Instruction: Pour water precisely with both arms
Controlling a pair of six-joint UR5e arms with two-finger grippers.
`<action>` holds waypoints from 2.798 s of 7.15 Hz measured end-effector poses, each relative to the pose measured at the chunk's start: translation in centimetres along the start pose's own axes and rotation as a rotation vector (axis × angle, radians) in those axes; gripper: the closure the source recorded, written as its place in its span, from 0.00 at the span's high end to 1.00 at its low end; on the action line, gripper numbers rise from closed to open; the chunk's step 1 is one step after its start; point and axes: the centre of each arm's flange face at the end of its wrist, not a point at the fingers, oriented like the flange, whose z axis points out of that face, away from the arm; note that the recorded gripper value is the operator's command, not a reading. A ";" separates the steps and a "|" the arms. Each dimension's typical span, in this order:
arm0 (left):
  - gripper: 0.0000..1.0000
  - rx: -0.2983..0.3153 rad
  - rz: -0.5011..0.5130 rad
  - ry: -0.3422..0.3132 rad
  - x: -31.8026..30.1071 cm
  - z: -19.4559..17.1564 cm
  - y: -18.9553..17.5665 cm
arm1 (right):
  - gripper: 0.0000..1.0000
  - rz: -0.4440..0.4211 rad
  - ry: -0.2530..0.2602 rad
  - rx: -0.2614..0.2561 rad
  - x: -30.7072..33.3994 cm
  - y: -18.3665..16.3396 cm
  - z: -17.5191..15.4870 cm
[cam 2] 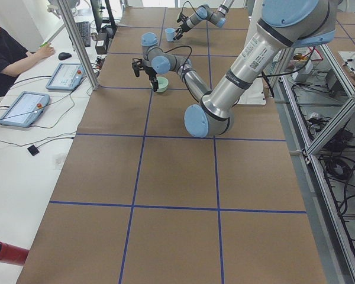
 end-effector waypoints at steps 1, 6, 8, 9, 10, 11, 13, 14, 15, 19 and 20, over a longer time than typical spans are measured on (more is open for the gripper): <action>1.00 -0.001 0.000 0.000 0.0 0.0 0.1 | 1.00 -0.010 0.001 0.004 -0.3 0.1 0.4; 1.00 -0.004 -0.001 -0.006 0.0 0.5 0.1 | 1.00 -0.032 0.029 0.029 0.5 -1.5 1.5; 1.00 -0.003 -0.002 -0.008 -0.1 0.6 0.1 | 1.00 -0.031 0.039 0.031 0.6 -1.5 2.1; 1.00 0.001 -0.003 -0.011 -0.1 0.7 0.0 | 1.00 -0.028 0.041 0.034 0.2 -1.6 2.7; 1.00 0.004 -0.002 -0.012 -0.1 0.8 0.0 | 1.00 -0.024 0.044 0.036 -0.1 -1.8 3.3; 1.00 0.006 -0.002 -0.013 -0.1 0.8 0.0 | 0.98 -0.025 0.049 0.039 -0.2 -2.0 3.7; 1.00 0.006 -0.002 -0.013 -0.1 0.8 0.0 | 0.25 -0.031 0.057 0.044 0.2 -2.6 4.0; 1.00 0.007 -0.001 -0.011 -0.1 0.7 0.1 | 0.00 -0.029 0.059 0.048 0.4 -3.0 4.0; 1.00 0.007 -0.001 -0.009 -0.1 0.6 0.1 | 0.00 -0.031 0.057 0.055 0.5 -3.5 4.1; 1.00 0.009 0.028 0.004 -0.6 -0.2 0.0 | 0.00 -0.061 -0.117 0.001 -0.5 -13.0 3.2; 1.00 0.015 0.084 0.002 -2.4 -0.6 -0.4 | 0.00 -0.065 -0.188 0.011 -2.6 -16.4 2.5</action>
